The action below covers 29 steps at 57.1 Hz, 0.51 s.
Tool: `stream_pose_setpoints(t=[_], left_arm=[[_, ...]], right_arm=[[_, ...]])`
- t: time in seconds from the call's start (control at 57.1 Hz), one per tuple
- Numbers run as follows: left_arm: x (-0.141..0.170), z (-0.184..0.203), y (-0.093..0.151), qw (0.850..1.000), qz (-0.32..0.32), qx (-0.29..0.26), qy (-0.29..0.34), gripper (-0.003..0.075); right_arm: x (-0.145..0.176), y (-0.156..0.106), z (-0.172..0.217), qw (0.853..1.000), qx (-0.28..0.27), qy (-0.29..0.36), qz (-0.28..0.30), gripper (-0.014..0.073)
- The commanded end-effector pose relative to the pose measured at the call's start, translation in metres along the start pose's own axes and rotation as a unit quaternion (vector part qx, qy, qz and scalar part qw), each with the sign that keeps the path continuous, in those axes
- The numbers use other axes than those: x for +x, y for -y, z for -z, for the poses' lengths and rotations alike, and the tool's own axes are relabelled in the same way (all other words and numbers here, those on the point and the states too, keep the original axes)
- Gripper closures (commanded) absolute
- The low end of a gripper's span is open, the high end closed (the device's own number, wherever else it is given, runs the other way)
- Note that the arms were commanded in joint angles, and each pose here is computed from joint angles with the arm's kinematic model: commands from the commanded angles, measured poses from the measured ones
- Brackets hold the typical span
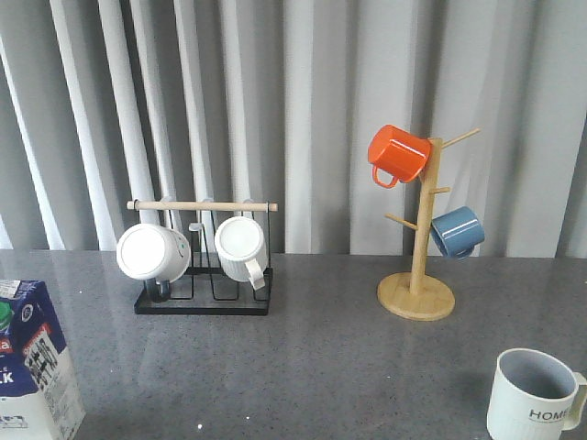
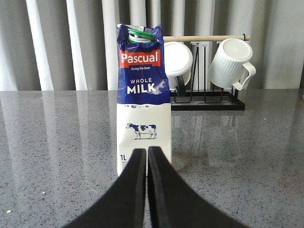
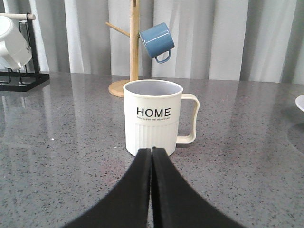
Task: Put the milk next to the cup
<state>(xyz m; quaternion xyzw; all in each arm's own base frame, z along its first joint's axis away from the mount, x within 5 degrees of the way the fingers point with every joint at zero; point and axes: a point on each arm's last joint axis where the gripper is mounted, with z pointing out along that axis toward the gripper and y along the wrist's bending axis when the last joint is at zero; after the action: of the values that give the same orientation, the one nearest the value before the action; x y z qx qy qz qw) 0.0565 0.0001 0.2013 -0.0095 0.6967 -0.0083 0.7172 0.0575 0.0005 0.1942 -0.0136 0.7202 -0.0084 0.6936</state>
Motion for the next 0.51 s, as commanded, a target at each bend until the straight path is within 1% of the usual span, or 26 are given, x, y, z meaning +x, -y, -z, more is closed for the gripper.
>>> stream_pose_setpoints(t=[0.0, 0.455, 0.49], left_arm=[[-0.0129, 0.0019, 0.0004, 0.999, 0.004, 0.002, 0.05, 0.0726], [-0.0129, 0.0019, 0.0004, 0.999, 0.004, 0.002, 0.05, 0.0726], [-0.0129, 0.0019, 0.0004, 0.999, 0.004, 0.002, 0.05, 0.0726]], right_arm=[[-0.0039, 0.0008, -0.0016, 1.0, 0.005, 0.026, 0.009, 0.0604], [-0.0039, 0.0008, -0.0016, 1.0, 0.005, 0.026, 0.009, 0.0604], [-0.0039, 0.0008, -0.0016, 1.0, 0.006, 0.025, 0.017, 0.0604]])
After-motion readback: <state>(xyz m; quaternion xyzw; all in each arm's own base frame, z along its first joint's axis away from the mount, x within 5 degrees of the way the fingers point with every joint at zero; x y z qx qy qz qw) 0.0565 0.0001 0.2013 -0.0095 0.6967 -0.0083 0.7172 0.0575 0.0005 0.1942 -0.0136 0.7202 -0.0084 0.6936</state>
